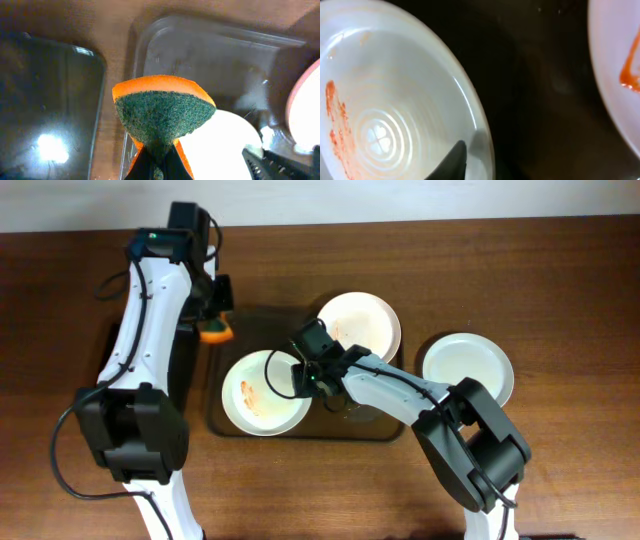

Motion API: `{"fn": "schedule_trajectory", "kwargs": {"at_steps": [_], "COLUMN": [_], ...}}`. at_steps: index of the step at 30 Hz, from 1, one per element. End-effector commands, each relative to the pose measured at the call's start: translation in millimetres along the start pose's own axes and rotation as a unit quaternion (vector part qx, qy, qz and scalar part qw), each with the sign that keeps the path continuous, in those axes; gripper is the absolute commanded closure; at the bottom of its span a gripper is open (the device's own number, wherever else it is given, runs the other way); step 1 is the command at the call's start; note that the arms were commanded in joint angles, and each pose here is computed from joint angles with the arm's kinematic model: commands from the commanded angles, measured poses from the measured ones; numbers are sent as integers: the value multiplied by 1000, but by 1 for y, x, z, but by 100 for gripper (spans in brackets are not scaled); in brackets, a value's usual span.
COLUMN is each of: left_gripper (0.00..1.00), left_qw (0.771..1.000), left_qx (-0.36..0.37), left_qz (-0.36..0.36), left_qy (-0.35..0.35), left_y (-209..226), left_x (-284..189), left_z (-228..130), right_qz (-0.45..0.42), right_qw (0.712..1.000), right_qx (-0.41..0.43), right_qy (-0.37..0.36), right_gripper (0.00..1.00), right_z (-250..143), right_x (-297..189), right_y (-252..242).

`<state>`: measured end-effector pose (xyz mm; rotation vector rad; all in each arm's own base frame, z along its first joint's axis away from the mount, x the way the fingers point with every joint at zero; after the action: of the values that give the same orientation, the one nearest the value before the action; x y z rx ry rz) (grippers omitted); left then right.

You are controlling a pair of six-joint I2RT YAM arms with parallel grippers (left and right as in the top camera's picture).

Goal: Clean dirty plates on tray and stack at the side
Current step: 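Grip the rim of the lower-left plate with the right gripper, then scrub the held plate with the sponge in the left gripper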

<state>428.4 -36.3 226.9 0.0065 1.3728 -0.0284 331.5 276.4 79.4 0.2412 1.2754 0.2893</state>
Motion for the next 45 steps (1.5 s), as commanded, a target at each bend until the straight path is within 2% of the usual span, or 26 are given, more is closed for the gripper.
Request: {"fn": "schedule_trajectory", "kwargs": {"at_steps": [1,7,10,13,15,16,18,19,21,22,23,24,26,27,28,30,32,34,36,37,38,39,41,43,45], "left_gripper": [100,100,100,100,100,100,100,100,100,100,100,100,100,100,100,100,100,100,100,100,100,100,100,100,100], "left_qw": [998,989,992,988,980,971,957,955,972,987,991,986,983,980,977,960,945,953,982,998,984,974,969,968,975], "left_qx": [6,40,29,13,58,110,172,182,128,54,-10,-89,-101,-86,-32,58,124,137,95,14,-115,-147,-147,-140,-69], "left_qz": [-29,-35,-41,-59,-90,-113,-155,-154,-108,-45,5,51,56,47,-14,-145,-230,-230,-124,4,133,175,196,207,184], "left_qy": [56,136,120,139,169,180,177,177,164,146,131,129,146,171,211,232,197,141,103,67,29,8,7,35,103], "left_y": [-4,-23,-24,-27,-42,-58,-81,-87,-76,-56,-40,-24,-22,-25,-34,-53,-65,-67,-52,-31,-9,-1,3,5,1], "left_x": [29,115,165,180,176,174,171,171,175,179,181,180,178,176,172,165,164,170,180,185,182,180,179,177,175], "left_z": [-25,-86,-118,-143,-154,-162,-167,-169,-161,-151,-145,-144,-150,-157,-167,-174,-169,-151,-135,-122,-118,-116,-117,-127,-142], "right_qz": [-3,15,21,21,24,23,23,23,23,23,23,23,23,23,23,23,24,24,23,23,23,23,23,23,23], "right_qw": [1000,997,997,997,997,997,997,997,997,997,997,997,997,997,997,997,997,997,997,997,997,997,997,997,997], "right_qx": [12,69,68,68,67,67,67,67,67,67,67,67,67,67,67,67,67,67,67,67,67,67,67,67,67], "right_qy": [17,26,26,26,23,23,23,23,23,23,23,23,23,23,23,23,23,23,23,23,23,23,23,23,23], "right_gripper": [96,96,96,96,96,96,96,96,96,96,96,96,96,96,96,96,96,96,96,96,96,96,96,96,96], "right_z": [-2,7,8,8,9,9,9,9,9,9,9,9,9,9,9,9,9,9,9,9,9,9,9,9,9], "right_x": [9,6,6,6,6,6,6,6,6,6,6,6,6,6,6,6,6,6,6,6,6,6,6,6,6], "right_y": [-4,-15,-13,-13,-12,-12,-12,-12,-12,-12,-12,-12,-12,-12,-12,-12,-12,-12,-12,-12,-12,-12,-12,-12,-12]}}
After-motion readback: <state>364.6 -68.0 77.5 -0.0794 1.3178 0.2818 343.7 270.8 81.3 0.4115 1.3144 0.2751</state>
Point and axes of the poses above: each gripper's point midway between its finger pads, its own x axis out along the fingers, its own y axis along the line the jaws close on, z = x × y, the point moved 8 cm from there along -x, back along the fingers, and after that the axes turned 8 degrees about x, right-handed, at the moved point
